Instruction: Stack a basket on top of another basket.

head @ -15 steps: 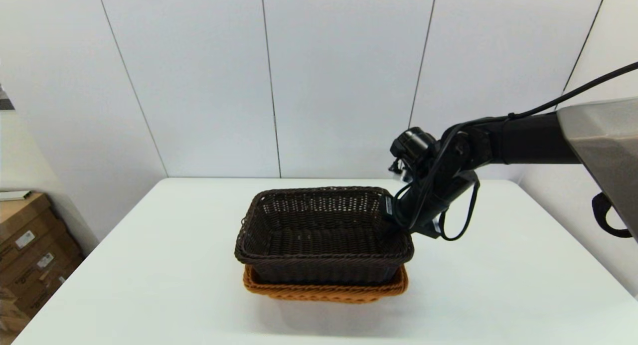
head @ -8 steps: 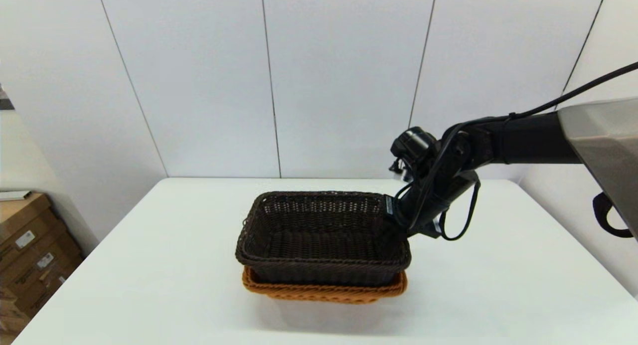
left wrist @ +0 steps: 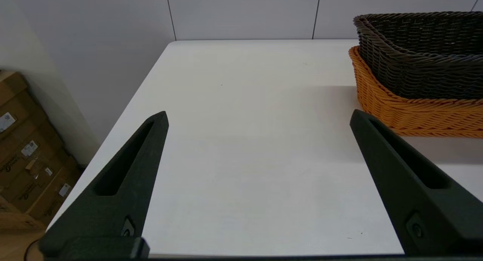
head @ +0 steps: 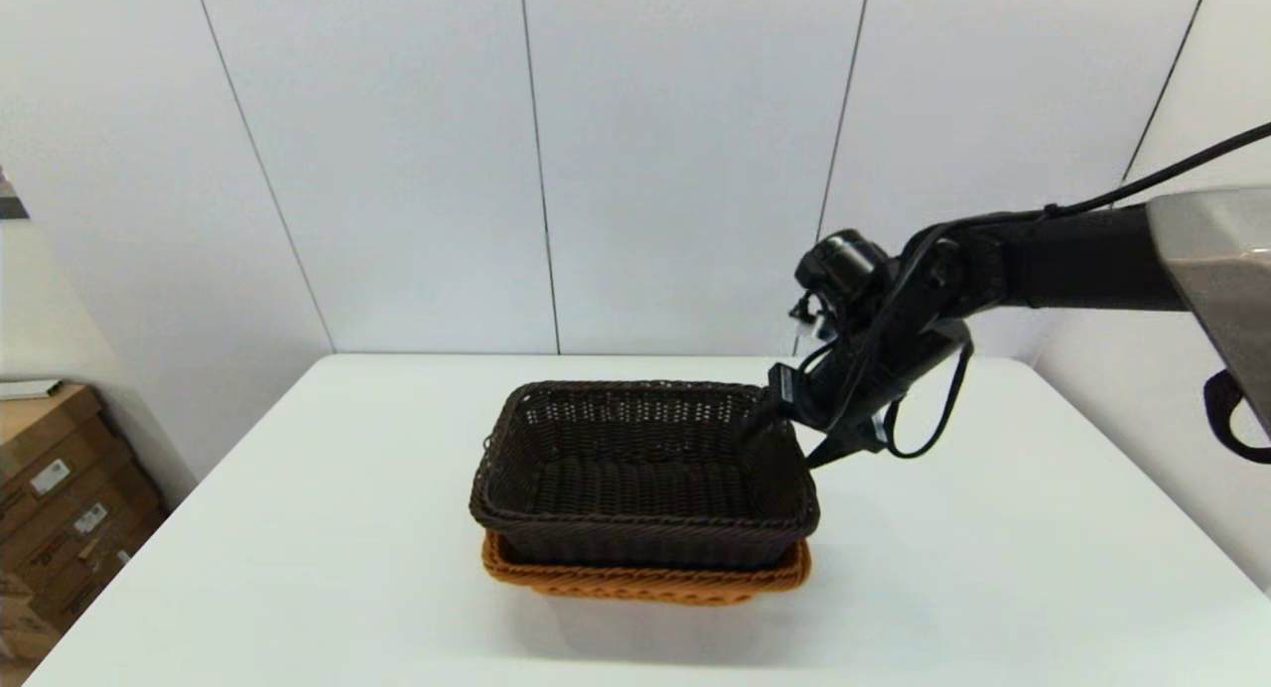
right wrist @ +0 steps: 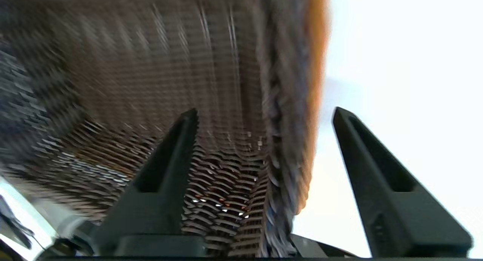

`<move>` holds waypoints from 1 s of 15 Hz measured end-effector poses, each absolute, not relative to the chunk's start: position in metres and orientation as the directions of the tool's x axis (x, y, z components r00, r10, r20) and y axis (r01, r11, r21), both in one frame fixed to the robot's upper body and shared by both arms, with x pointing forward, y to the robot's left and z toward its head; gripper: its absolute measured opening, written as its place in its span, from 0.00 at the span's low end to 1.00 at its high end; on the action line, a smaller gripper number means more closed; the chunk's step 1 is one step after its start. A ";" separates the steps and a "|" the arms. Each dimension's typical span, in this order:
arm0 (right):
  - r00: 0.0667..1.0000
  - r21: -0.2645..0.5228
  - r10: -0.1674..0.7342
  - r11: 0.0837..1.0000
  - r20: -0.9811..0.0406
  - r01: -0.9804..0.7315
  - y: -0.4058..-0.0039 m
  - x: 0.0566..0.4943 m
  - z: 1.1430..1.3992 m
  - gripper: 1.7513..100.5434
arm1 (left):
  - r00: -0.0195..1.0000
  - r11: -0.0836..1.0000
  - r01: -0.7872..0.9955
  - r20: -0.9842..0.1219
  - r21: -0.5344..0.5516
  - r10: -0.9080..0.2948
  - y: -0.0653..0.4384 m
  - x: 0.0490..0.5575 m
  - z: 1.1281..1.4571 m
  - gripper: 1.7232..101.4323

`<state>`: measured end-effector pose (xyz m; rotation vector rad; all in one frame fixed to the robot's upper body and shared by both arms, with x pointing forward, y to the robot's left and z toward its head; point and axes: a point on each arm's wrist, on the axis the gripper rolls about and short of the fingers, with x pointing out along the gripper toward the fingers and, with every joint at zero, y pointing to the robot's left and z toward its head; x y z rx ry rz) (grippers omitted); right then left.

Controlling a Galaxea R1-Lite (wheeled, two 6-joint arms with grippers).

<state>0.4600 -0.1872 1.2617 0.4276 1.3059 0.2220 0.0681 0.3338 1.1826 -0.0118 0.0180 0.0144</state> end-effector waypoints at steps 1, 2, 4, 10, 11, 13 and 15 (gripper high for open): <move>0.294 0.441 0.401 0.894 -0.868 0.080 -0.194 0.460 1.275 0.77 | 1.000 1.000 -0.014 -0.019 -0.011 0.014 0.334 0.068 1.183 0.96; 0.338 0.457 0.408 0.886 -0.848 0.076 -0.203 0.457 1.293 0.79 | 1.000 1.000 -0.014 -0.018 -0.011 0.014 0.334 0.068 1.183 0.96; 0.426 0.473 0.409 0.880 -0.807 0.050 -0.219 0.438 1.334 0.83 | 1.000 1.000 -0.014 -0.019 -0.011 0.014 0.334 0.068 1.183 0.96; 0.636 0.373 0.255 0.926 -0.728 0.055 -0.265 0.306 1.412 0.91 | 1.000 1.000 -0.014 -0.019 -0.011 0.013 0.334 0.068 1.183 0.96; 0.662 0.369 0.240 0.927 -0.710 0.060 -0.275 0.278 1.416 0.92 | 1.000 1.000 -0.014 -0.019 -0.012 0.014 0.334 0.068 1.183 0.96; 0.718 0.376 0.211 0.924 -0.663 0.076 -0.298 0.223 1.418 0.93 | 1.000 1.000 -0.014 -0.018 -0.011 0.014 0.334 0.068 1.183 0.96; 0.767 0.383 0.168 0.917 -0.620 0.108 -0.318 0.168 1.407 0.94 | 1.000 1.000 -0.014 -0.018 -0.011 0.014 0.334 0.068 1.183 0.96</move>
